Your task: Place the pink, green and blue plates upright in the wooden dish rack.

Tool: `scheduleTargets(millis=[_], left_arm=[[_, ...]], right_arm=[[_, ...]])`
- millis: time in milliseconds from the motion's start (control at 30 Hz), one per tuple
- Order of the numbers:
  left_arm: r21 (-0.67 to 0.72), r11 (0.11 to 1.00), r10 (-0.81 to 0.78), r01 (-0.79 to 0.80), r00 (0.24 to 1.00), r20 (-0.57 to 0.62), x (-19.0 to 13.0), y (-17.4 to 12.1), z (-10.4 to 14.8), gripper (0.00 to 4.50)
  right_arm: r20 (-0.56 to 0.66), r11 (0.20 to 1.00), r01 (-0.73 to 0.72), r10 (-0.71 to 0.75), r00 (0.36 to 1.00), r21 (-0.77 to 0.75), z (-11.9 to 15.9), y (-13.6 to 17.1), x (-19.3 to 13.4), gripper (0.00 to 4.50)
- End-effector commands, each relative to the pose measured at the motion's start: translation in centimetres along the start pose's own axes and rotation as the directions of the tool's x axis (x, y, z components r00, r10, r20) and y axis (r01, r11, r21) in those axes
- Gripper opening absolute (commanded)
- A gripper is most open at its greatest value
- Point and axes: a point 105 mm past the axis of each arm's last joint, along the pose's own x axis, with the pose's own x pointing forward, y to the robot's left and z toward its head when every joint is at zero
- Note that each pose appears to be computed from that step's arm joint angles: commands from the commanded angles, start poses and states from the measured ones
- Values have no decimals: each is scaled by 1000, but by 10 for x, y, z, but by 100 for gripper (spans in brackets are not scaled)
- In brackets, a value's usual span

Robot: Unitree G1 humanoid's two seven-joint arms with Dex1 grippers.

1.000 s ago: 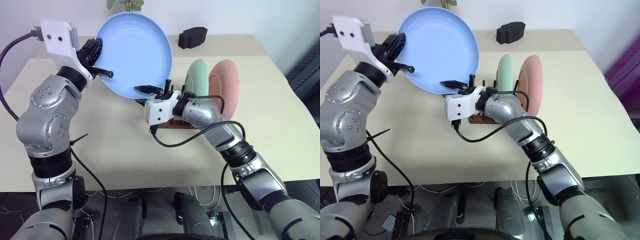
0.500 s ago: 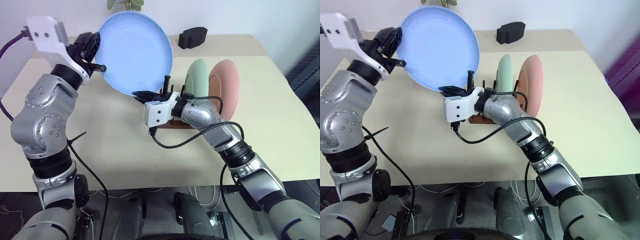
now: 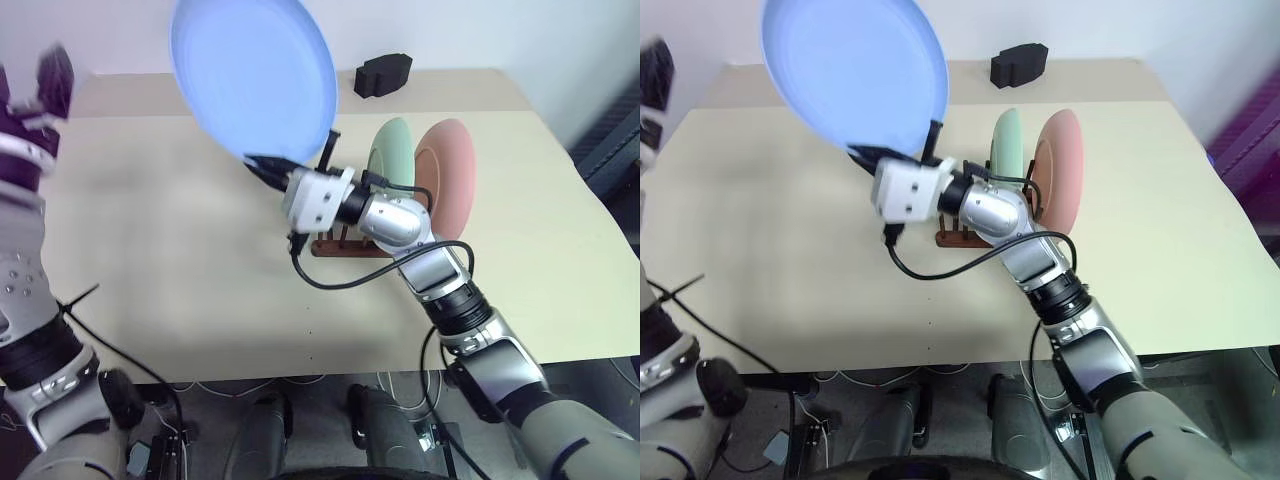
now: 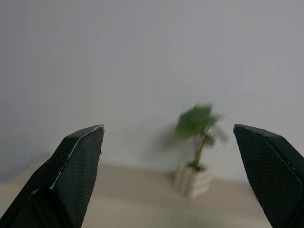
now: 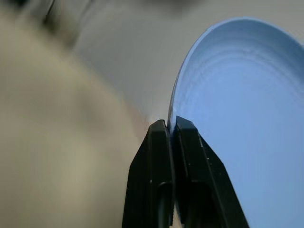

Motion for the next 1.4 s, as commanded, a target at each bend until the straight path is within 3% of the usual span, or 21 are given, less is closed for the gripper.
scheduleTargets(millis=[33, 167, 267, 567, 1400], left_arm=[[79, 992, -102, 103, 995, -20, -9, -13, -6, 447], [31, 937, -338, 348, 926, -165, -31, -60, -48, 447], [-31, 848, -515, 530, 806, -292, -57, -95, -79, 447], [-175, 664, -713, 727, 544, -443, -100, -145, -128, 447], [-151, 653, -726, 742, 557, -403, -96, -152, -124, 447]], right_arm=[[148, 972, 62, -97, 984, 227, 37, -30, -4, 0], [178, 840, 71, -196, 964, 539, 50, -53, -25, 0], [119, 716, 76, -218, 969, 694, 45, -56, -42, 0], [-72, 480, 164, -204, 976, 862, 25, -42, -66, 0], [-258, 168, 299, -225, 940, 939, 0, -27, -76, 0]])
